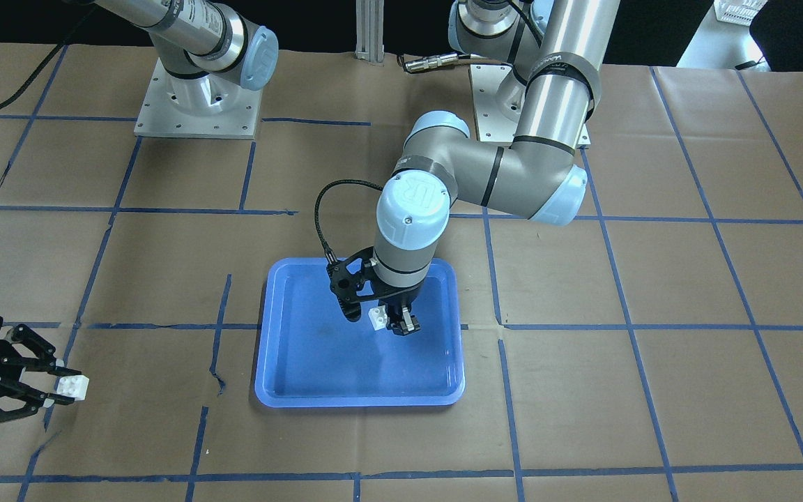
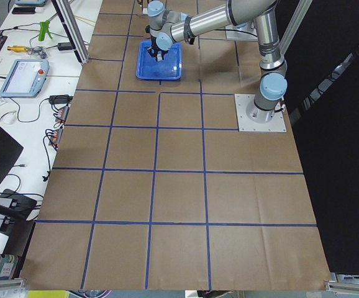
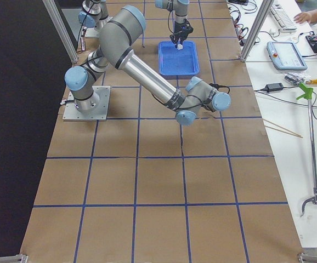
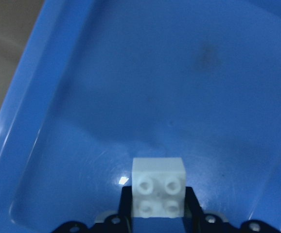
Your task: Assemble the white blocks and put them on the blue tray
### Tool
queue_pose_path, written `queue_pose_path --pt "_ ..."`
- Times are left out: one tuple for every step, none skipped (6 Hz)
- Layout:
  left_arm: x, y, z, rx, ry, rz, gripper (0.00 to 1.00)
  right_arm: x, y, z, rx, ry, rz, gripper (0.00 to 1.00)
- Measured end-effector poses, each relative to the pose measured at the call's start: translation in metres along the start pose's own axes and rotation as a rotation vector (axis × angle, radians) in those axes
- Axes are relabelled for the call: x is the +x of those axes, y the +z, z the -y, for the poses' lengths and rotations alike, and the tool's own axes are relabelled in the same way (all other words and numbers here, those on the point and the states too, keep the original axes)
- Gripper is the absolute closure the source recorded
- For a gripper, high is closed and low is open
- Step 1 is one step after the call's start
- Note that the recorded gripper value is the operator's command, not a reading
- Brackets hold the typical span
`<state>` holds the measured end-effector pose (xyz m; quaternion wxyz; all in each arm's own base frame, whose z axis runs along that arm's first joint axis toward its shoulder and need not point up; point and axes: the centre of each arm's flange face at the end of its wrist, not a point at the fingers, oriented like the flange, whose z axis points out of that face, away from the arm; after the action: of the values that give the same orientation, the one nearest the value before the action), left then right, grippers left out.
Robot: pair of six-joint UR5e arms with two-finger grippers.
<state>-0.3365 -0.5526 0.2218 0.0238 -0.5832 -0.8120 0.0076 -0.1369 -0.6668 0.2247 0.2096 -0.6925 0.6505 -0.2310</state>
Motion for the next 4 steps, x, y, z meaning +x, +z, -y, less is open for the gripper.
queue_pose_path --pt "0.011 0.010 0.009 -0.009 0.064 -0.012 0.85 -0.028 -0.002 0.029 0.031 0.012 -0.013 0.69" --pt "0.016 0.017 0.013 -0.016 0.108 -0.021 0.84 -0.059 -0.001 0.058 0.057 0.031 -0.026 0.69" --pt "0.018 0.025 0.015 -0.024 0.143 -0.030 0.83 -0.087 -0.001 0.082 0.081 0.049 -0.039 0.68" --pt "0.017 0.034 0.017 -0.031 0.155 -0.037 0.75 -0.107 0.000 0.097 0.084 0.048 -0.048 0.68"
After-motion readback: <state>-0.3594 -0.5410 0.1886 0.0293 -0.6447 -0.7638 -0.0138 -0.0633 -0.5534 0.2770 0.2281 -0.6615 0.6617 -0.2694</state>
